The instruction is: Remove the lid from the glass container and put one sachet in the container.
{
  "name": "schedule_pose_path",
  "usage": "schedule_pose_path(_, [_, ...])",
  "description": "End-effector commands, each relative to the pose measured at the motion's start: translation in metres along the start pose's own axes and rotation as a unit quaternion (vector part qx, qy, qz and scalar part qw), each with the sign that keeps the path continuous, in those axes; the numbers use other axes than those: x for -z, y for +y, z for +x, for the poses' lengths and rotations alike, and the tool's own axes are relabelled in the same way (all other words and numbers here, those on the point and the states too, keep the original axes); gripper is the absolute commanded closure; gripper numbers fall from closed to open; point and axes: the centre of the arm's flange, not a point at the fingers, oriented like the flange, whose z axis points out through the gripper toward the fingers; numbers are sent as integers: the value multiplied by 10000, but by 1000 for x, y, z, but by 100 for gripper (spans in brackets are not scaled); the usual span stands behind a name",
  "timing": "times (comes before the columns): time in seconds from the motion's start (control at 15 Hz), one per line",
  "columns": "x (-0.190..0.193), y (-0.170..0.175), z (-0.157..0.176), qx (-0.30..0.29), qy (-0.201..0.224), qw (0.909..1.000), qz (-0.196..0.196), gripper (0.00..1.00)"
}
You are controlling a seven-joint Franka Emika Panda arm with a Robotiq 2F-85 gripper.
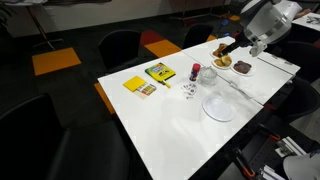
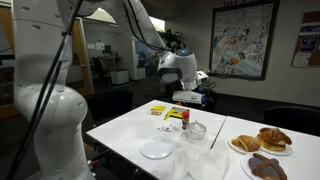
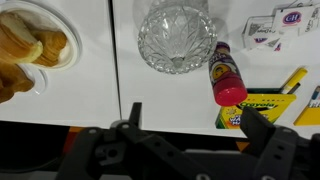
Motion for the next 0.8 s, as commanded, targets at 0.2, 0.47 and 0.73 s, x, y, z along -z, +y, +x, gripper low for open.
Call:
schedule_pose_path(0.2, [-64,51,-13,-134,-239,9995,184,0])
schedule_pose_path(0.47, [-82,65,-15,-123,-301,9992,253,0])
schedule_pose_path(0.73, [-91,73,-12,160,-234,9976,631,0])
